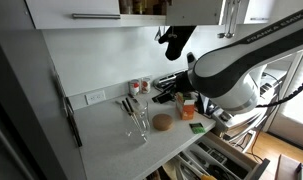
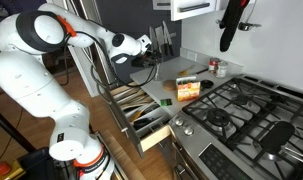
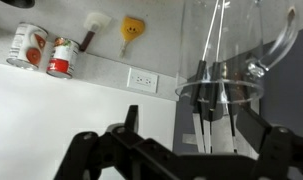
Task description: Remove two skewers from the open drawer and put them in the glass jar
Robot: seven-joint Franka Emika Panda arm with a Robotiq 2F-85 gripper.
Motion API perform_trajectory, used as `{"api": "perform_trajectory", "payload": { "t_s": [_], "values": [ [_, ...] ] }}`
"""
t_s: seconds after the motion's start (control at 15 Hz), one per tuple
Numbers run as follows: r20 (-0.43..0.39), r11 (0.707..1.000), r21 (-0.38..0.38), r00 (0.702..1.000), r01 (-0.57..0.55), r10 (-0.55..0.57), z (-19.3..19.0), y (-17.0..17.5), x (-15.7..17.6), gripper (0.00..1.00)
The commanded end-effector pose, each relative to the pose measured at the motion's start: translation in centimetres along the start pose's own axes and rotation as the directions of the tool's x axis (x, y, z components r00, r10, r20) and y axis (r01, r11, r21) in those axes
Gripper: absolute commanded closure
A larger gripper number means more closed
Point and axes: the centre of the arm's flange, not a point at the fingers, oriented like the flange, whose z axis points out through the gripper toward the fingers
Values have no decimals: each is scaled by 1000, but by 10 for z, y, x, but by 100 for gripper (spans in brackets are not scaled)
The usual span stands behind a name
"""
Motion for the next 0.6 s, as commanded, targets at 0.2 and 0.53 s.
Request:
{"api": "perform_trajectory", "payload": {
  "t_s": [0.2, 0.53],
  "values": [
    [73, 986, 167, 997, -1, -12, -36, -53, 91, 0],
    [148, 982, 188, 988, 16, -44, -58, -79, 130, 0]
  ]
}}
